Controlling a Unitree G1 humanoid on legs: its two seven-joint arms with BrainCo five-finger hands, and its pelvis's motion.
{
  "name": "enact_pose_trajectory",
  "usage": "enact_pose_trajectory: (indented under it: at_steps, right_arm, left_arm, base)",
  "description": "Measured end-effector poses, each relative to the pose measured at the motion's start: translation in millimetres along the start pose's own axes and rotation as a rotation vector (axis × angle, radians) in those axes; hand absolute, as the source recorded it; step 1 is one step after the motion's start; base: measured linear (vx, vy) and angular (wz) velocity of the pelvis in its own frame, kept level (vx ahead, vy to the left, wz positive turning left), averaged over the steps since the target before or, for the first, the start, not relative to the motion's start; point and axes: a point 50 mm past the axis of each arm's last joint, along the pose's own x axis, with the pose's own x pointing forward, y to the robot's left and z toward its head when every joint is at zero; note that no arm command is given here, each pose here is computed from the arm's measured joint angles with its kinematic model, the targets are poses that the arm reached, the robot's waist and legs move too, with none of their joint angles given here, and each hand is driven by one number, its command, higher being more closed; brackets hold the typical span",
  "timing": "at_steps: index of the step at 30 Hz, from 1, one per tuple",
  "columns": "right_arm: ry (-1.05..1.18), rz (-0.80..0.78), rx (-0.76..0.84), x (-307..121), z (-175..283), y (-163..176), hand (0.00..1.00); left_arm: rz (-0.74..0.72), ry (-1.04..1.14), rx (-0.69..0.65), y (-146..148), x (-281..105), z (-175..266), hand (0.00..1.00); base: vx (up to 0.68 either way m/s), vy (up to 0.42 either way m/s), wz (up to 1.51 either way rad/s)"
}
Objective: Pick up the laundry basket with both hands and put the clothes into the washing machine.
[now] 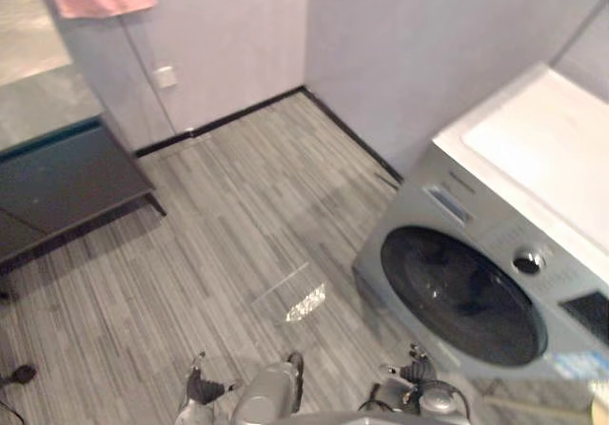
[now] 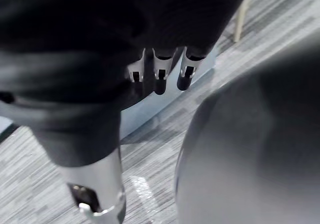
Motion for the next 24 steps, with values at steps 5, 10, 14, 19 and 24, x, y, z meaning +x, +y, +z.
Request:
enact_pose_trajectory:
  at_steps: [5, 10, 14, 19, 24]
  right_arm:
    - [-0.008, 0.000, 0.031, -1, -1, -3, 0.00]
    - [-0.001, 0.010, 0.059, -3, -2, -2, 0.00]
    - [0.009, 0.002, 0.053, -2, -3, -6, 0.00]
    - [0.024, 0.008, 0.059, -3, -7, -3, 0.00]
    - [0.084, -0.017, 0.045, -2, -19, -17, 0.00]
  left_arm:
    - [-0.033, -0.003, -0.152, -7, 11, 21, 0.00]
    - [-0.062, 0.001, -0.206, -12, 12, 25, 0.00]
    - [-0.110, -0.008, -0.263, -34, 6, 33, 0.00]
    - [-0.080, 0.019, -0.310, -29, 7, 28, 0.00]
    - [-0.094, 0.052, -0.312, -34, 5, 21, 0.00]
  base:
    - [0.29, -0.135, 1.36]
    - [0.39, -0.282, 0.77]
    - [0.37, -0.255, 0.70]
    - [0.20, -0.069, 0.04]
    - [0.08, 0.121, -0.01]
